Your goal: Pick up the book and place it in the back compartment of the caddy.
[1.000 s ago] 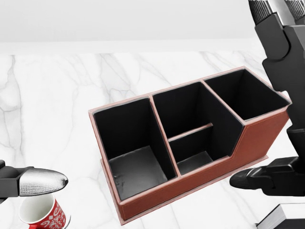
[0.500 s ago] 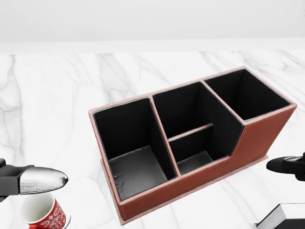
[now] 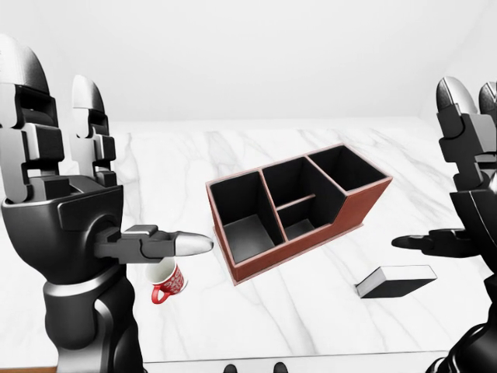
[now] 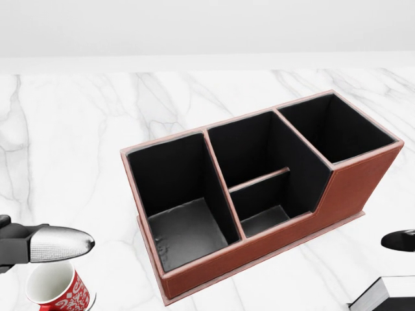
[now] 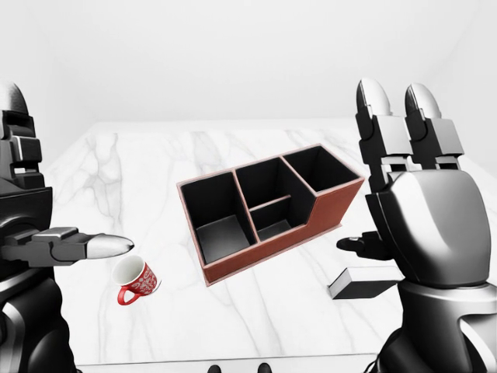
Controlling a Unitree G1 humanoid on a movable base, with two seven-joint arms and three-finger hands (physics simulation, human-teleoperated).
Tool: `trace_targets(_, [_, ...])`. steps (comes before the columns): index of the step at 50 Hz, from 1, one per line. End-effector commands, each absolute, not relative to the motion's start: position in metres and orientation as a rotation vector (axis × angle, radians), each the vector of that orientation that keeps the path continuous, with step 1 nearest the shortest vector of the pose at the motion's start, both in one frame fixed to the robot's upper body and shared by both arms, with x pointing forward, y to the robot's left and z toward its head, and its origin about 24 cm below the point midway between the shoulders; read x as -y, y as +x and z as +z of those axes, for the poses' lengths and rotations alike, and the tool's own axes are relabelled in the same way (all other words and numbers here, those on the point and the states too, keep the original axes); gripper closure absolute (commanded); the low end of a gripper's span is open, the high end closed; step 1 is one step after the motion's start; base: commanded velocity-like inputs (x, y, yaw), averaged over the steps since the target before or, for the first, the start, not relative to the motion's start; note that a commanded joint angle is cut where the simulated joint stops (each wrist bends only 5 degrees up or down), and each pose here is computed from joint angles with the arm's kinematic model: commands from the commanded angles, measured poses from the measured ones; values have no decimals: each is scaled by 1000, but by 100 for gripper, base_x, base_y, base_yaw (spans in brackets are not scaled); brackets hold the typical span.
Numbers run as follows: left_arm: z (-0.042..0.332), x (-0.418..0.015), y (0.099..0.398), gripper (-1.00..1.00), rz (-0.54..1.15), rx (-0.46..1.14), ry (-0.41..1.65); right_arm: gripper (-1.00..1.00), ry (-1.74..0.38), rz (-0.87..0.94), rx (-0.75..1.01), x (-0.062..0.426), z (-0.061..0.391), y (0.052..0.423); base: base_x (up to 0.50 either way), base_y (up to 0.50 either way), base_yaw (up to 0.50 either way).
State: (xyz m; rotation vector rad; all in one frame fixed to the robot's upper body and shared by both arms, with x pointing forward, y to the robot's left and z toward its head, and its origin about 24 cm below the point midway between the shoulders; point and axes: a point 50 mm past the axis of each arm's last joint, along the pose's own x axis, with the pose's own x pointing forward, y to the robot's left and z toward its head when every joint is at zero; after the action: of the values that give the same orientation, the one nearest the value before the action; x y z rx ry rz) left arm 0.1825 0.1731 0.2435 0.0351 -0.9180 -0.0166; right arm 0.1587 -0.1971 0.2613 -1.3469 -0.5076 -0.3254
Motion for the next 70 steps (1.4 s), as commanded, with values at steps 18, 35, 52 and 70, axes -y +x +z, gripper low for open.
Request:
trace_targets(18, [245,-173,181,-100,-16,925,36,-100,-1337,-232,384,203,240,159,0,0,0])
trace_targets(35, [244,-173,183,-100,-16,919,36,-100,-1273,-195,224,215,214,164,0,0,0])
trace_targets(52, [244,-173,182,-100,-16,921,36,-100,-1210,-166,69,229,188,168,0,0,0])
trace_targets(70, [242,-173,184,-100,-15,907,37,-100,-1158,-138,-75,242,162,171,0,0,0])
